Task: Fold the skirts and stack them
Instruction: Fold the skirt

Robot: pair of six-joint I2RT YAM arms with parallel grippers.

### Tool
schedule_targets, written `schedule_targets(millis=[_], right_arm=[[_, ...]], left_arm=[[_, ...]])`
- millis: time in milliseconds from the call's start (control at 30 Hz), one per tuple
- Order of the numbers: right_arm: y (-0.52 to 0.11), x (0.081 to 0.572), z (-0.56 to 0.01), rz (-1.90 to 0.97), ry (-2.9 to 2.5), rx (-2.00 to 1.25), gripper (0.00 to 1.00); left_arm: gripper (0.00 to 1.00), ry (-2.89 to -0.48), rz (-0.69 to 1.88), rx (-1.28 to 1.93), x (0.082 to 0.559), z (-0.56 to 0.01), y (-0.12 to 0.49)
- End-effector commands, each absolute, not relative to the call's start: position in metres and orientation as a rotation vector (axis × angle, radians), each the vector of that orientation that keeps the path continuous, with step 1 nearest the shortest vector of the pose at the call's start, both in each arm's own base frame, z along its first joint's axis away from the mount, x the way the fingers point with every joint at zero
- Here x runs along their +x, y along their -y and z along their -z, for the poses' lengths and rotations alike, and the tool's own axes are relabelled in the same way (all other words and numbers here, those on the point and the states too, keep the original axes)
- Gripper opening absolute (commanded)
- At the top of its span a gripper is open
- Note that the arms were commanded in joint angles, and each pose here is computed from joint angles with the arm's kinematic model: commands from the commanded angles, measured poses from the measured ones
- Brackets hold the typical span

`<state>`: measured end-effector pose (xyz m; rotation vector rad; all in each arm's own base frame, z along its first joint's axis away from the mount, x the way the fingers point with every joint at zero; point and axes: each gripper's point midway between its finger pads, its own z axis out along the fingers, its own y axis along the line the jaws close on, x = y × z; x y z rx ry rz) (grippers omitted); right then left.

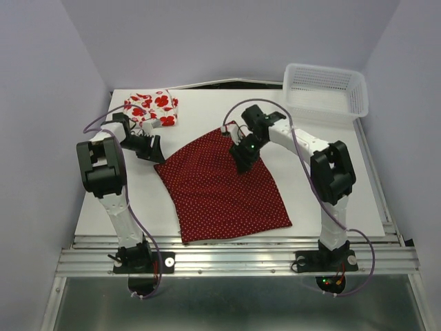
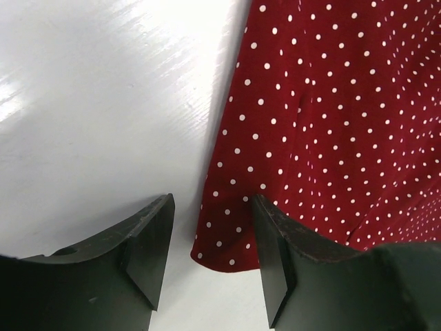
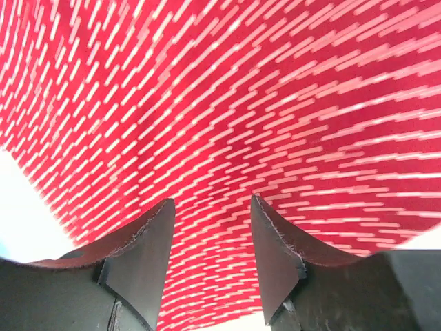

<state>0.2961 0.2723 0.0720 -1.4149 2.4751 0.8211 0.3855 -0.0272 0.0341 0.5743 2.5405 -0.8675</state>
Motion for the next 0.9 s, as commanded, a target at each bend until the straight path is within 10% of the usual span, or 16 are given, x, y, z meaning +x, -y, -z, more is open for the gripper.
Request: schedule_targets(millis=[0, 300, 867], right_arm=[[-0.259, 0.399, -0.117, -0.554, -2.282, -1.326, 0.56], [-0.283, 0.533, -0.148, -0.282, -1.762, -1.365, 0.73], [-0.329, 0.598, -0.09, -0.358, -1.461, -1.355, 0.65]], left_arm=[[0.61, -2.543, 0.931, 0.605, 0.377, -0.034, 0.033], [0.56, -2.524, 0.883, 0.599, 0.387, -0.037, 0.03], [0.56, -2.501, 0.876, 0.608, 0.367, -0.041, 0.035]])
